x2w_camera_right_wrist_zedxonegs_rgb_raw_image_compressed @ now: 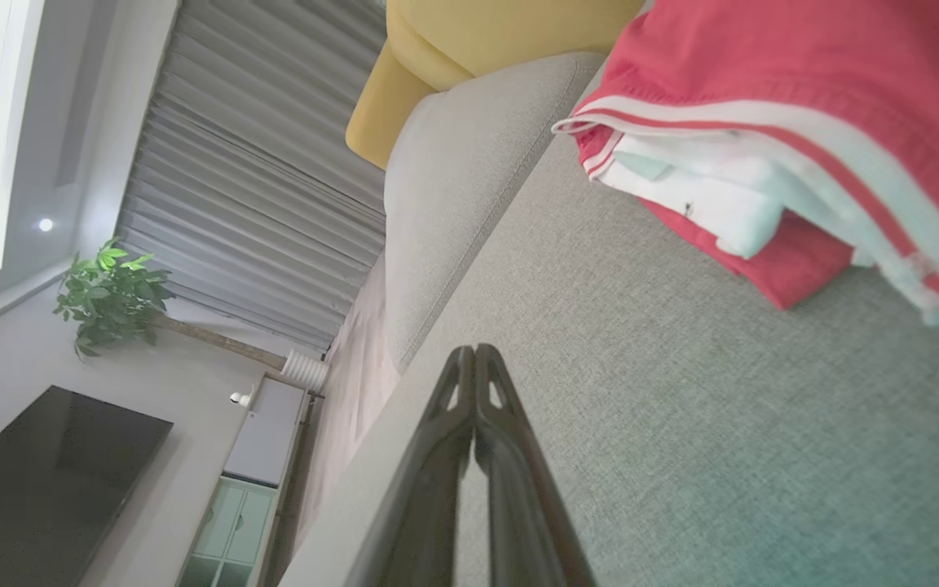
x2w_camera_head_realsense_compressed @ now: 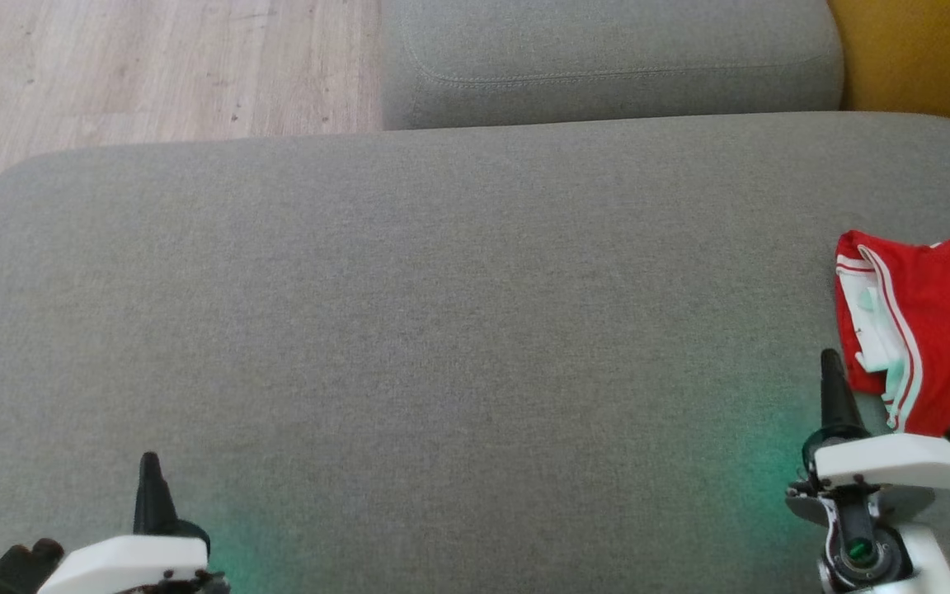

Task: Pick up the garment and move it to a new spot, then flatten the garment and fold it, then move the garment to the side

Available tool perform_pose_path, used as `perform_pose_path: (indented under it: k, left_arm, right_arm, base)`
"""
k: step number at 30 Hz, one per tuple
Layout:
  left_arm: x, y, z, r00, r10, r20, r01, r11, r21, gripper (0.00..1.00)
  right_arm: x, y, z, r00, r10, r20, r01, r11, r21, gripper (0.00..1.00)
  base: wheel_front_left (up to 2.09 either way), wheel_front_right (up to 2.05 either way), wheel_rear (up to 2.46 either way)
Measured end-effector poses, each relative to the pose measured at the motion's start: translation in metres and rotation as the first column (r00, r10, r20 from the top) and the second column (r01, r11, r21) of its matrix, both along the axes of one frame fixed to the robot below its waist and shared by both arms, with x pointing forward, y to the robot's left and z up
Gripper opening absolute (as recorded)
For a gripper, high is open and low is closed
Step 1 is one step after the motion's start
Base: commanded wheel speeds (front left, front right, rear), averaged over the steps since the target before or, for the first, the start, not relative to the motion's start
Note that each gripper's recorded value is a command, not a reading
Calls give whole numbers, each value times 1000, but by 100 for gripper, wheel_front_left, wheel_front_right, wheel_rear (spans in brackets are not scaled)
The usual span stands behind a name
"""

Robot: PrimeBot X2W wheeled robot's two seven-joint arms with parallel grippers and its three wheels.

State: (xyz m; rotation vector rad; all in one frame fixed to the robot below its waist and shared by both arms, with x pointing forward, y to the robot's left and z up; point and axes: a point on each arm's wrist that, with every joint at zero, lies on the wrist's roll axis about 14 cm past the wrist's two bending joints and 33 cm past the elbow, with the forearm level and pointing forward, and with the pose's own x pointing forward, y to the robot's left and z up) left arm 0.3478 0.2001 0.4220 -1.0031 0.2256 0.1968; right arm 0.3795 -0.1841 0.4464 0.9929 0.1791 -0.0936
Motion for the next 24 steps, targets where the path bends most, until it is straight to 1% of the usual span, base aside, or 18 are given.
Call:
perform_pose_path:
  k: [10, 18, 24]
  left_arm:
    - [8, -3, 11, 999, 12, 36, -8, 994, -112, 0]
    - [9, -4, 15, 998, 25, 51, -15, 982, -188, 0]
    - [12, -6, 21, 997, 32, 68, -13, 967, -253, 0]
  right_arm:
    - [1, -4, 7, 1000, -26, 16, 24, 993, 114, 0]
    - [2, -8, 13, 998, -52, 32, 45, 980, 193, 0]
    - [3, -10, 18, 997, -63, 43, 50, 965, 259, 0]
  base:
    - [0, 0, 0]
    - [0, 0, 0]
    - [0, 0, 0]
